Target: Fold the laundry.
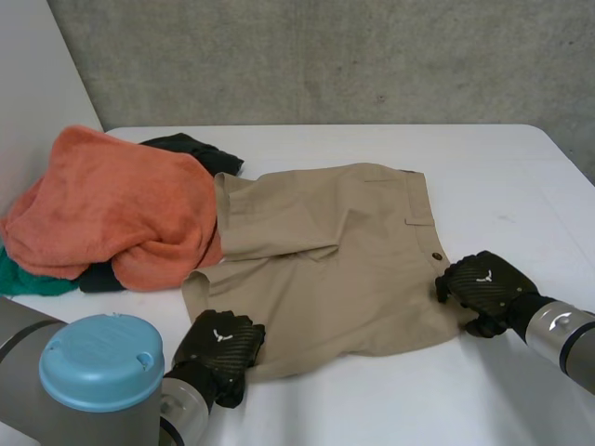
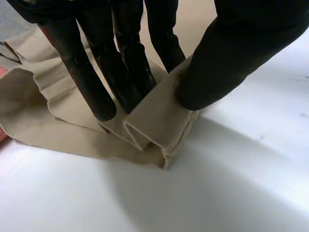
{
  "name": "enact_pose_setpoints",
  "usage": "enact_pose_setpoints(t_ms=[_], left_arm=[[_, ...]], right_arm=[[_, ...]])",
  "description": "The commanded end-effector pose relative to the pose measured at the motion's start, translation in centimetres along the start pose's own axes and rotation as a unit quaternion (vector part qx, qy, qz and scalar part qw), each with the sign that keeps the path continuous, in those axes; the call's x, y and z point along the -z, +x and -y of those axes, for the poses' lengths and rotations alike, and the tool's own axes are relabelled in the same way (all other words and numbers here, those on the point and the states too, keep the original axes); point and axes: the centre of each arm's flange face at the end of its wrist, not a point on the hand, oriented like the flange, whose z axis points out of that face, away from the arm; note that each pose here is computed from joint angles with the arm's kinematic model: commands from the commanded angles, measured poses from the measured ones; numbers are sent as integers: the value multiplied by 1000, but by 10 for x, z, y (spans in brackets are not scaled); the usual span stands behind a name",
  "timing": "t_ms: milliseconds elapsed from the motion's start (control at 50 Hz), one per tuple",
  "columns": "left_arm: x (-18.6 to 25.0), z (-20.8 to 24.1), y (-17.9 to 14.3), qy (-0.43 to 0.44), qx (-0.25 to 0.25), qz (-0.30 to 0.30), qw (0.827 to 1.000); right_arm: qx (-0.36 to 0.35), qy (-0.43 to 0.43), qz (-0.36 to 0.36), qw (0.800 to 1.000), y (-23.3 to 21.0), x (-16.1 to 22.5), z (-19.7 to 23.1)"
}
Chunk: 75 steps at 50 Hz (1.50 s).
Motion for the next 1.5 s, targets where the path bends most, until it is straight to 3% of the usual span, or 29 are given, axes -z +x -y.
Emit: enact_pose_setpoints(t_ms=[20, 160, 400, 560, 680, 840, 960, 1060, 1140, 1180, 1200, 1220, 1260, 1280, 1300, 1320, 1360, 1400, 1500], left_arm=[[-3, 15, -4, 38, 5, 13, 999], [19, 68, -18, 128, 17, 33, 991], [96, 136, -37, 219, 33, 39, 974], [123, 135, -28, 207, 43, 3, 977], [109, 120, -25, 173, 41, -3, 984], [20, 108, -26, 150, 43, 21, 988], [-38, 106, -42, 135, 38, 48, 989], [-71, 134, -51, 177, 2, 66, 982], [-96, 179, -69, 266, -18, 96, 959], [-95, 220, -92, 348, -28, 133, 928], [-92, 234, -99, 378, -30, 144, 914], [-82, 263, -113, 445, -33, 168, 879], [-69, 288, -123, 506, -31, 187, 842], [-62, 299, -126, 532, -31, 192, 824], [-46, 317, -131, 574, -28, 203, 793], [-42, 322, -131, 586, -26, 204, 784], [-37, 327, -130, 592, -25, 203, 779], [-36, 326, -129, 585, -25, 200, 786], [-48, 308, -121, 543, -24, 184, 819]], right_arm=[[11, 17, -6, 1000, -1, -4, 5], [16, 45, -37, 998, 15, 12, 40], [18, 34, -85, 996, 60, 116, 139], [31, -20, -81, 996, 70, 138, 138], [25, -35, -62, 997, 69, 124, 123], [-32, -48, -30, 998, 69, 60, 89], [-25, -80, -59, 995, 70, 28, 78], [-9, -28, -114, 993, 80, -7, 87], [-10, 73, -194, 978, 109, -25, 124], [-16, 129, -240, 962, 128, -24, 147], [-22, 197, -285, 938, 147, -19, 173], [-23, 230, -304, 924, 154, -15, 186], [-24, 285, -335, 898, 168, -4, 207], [-24, 340, -360, 868, 180, 10, 228], [-24, 358, -366, 859, 183, 15, 235], [-23, 372, -368, 852, 184, 18, 242], [-20, 390, -365, 845, 184, 22, 253], [-17, 399, -360, 843, 182, 22, 259], [-25, 380, -332, 863, 170, 3, 251]])
